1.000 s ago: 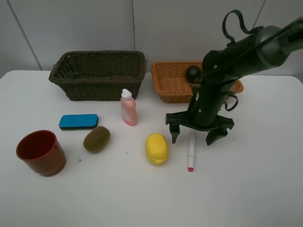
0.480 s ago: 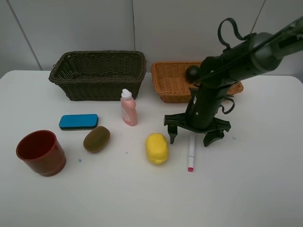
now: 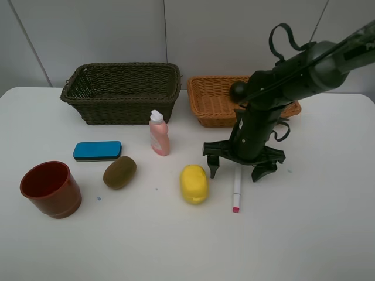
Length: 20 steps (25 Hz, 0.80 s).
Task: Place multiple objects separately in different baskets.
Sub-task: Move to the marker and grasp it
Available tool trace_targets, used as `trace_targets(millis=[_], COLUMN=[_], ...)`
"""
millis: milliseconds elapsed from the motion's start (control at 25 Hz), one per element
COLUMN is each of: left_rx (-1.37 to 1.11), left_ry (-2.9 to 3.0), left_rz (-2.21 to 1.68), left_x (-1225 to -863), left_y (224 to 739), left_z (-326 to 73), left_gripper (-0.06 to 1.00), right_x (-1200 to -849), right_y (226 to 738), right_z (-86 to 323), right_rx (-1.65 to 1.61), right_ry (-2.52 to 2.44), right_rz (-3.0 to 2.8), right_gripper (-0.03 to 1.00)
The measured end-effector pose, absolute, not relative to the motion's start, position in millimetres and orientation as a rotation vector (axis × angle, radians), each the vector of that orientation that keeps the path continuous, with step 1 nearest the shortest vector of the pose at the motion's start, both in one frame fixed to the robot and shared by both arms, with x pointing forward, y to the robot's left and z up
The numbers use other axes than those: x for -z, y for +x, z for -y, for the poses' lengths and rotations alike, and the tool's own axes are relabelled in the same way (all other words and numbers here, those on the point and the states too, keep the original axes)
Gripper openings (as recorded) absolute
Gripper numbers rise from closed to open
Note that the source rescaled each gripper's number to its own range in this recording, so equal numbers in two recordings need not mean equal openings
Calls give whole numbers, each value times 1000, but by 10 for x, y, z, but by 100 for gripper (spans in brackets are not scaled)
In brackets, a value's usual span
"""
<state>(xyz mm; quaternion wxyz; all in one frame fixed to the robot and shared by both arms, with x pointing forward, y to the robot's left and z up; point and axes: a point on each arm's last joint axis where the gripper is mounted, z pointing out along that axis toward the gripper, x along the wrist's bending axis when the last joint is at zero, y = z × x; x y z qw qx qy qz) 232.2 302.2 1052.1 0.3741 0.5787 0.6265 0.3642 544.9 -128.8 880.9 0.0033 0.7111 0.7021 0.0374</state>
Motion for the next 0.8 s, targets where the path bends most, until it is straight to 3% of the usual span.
trace_targets(millis=[120, 200, 280, 440, 480, 800], left_rx=[-933, -933, -933, -933, -933, -933], left_ry=[1482, 1482, 1482, 1482, 1482, 1482], left_rz=[-1604, -1604, -1604, -1604, -1604, -1604], left_x=[-10521, -10521, -10521, -10521, -10521, -10521], left_y=[2322, 2322, 2322, 2322, 2322, 2322], left_z=[-3022, -3022, -3022, -3022, -3022, -3022], left_gripper=[100, 100, 100, 100, 100, 100], right_x=[-8805, -8805, -8805, -8804, -8804, -8803], right_y=[5449, 5446, 5442, 5428, 5422, 5414], right_z=[1289, 1291, 1294, 1302, 1305, 1309], right_rx=[-115, -109, -101, -74, -64, -48], right_ry=[2229, 2228, 2228, 2231, 2234, 2236], right_rz=[-2202, -2203, -2205, -2209, -2210, -2212], right_gripper=[97, 88, 69, 8, 0, 0])
